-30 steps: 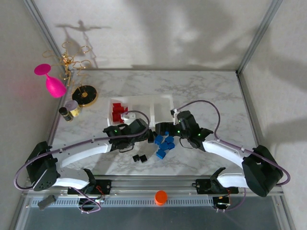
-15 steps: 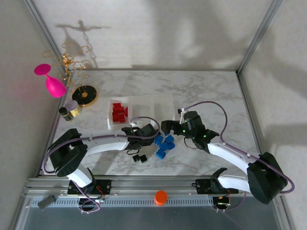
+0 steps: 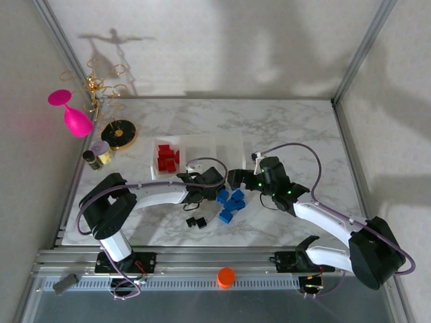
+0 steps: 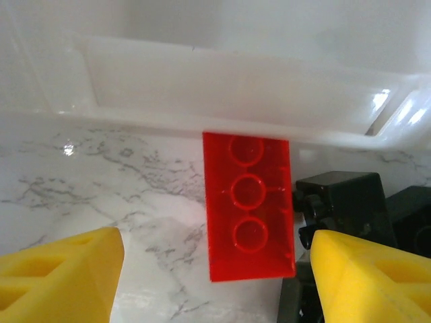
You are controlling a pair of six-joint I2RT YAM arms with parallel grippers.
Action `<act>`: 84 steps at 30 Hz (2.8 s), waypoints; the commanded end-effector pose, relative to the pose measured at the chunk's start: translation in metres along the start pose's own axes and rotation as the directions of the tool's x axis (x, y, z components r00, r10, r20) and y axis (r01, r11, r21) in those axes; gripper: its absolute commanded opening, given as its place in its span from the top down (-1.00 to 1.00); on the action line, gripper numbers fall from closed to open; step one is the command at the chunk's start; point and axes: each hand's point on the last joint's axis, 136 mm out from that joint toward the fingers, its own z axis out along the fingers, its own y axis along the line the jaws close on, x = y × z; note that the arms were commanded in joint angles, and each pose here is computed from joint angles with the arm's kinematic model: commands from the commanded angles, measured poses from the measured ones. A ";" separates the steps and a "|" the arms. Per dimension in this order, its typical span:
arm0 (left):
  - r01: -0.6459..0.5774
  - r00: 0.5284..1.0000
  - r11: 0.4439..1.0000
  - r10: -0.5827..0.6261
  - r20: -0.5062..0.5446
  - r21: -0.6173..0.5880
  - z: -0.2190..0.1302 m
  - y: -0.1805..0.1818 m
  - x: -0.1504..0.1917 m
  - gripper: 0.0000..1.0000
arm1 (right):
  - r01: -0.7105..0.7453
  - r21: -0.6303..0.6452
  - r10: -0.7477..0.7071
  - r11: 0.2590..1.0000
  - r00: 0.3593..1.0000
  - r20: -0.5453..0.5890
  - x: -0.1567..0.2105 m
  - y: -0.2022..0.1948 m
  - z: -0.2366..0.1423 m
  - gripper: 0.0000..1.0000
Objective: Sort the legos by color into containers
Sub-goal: Pick up the lego from the center of the table, then place the lego in the container.
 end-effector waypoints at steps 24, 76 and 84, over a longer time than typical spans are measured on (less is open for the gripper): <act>-0.069 0.997 0.997 0.068 -0.025 -0.037 0.017 0.021 -0.001 -0.06 | -0.021 0.001 0.021 1.000 1.000 -0.003 0.002 -0.003 0.000 -0.97; 0.114 0.968 0.988 -0.088 0.236 -0.101 -0.053 0.087 -0.164 0.30 | 0.075 -0.123 -0.072 0.990 0.997 0.029 -0.015 0.048 0.027 -0.97; 0.111 0.977 0.983 -0.080 0.197 -0.146 -0.011 0.090 -0.179 0.19 | 0.086 -0.090 -0.082 0.992 0.996 0.048 -0.020 0.045 0.021 -0.98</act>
